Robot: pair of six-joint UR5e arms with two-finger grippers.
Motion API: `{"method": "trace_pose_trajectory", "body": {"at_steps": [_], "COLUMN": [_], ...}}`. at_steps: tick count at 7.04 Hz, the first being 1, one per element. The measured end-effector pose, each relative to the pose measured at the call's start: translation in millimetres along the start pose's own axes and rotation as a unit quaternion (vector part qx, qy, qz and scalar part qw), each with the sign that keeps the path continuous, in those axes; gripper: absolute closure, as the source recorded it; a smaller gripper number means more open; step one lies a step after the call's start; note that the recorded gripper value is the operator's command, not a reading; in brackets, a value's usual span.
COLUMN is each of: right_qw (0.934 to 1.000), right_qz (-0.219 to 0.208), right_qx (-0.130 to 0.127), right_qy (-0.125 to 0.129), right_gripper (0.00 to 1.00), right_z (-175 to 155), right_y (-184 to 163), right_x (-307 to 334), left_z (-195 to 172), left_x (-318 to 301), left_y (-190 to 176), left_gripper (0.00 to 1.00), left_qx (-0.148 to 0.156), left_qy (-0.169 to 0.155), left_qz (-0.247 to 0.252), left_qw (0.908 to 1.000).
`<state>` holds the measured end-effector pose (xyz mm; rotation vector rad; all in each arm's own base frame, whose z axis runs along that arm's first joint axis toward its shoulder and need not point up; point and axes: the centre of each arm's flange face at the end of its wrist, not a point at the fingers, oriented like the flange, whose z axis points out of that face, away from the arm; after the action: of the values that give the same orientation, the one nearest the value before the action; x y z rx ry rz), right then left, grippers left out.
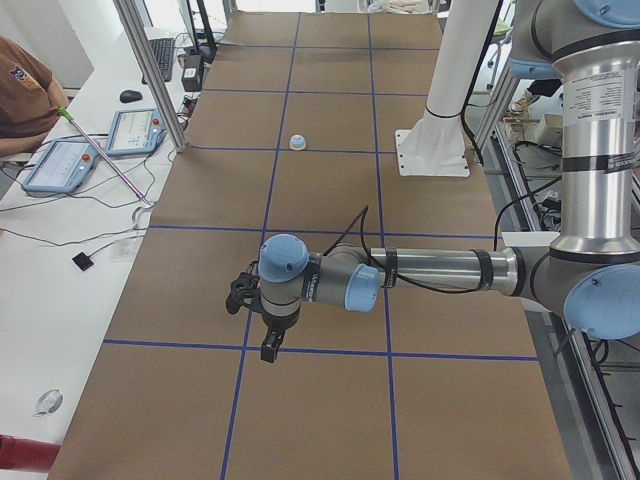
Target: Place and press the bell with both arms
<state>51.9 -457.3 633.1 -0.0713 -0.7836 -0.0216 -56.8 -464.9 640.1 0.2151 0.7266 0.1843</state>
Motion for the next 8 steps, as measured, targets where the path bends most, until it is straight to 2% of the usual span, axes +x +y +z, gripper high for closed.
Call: {"method": "trace_pose_trajectory", "body": {"at_steps": [2,8], "right_qw": [1.0,1.0], "right_qz": [0.0,0.002], "right_qx": [0.0,0.001], "right_qy": [0.0,0.0], "right_gripper": [0.0,0.0], "right_z": [-0.3,-1.2], "right_y": [-0.2,-0.1], "right_x": [0.3,1.4], "left_z": [-0.6,-1.1], "left_x": [2.3,2.4], "left_y": [-0.5,-0.7], "left_gripper": [0.0,0.0], "left_qx": [0.002,0.002], "left_qy": [0.009,0.007], "left_qz": [0.0,0.001], "left_qw": [1.0,1.0]}}
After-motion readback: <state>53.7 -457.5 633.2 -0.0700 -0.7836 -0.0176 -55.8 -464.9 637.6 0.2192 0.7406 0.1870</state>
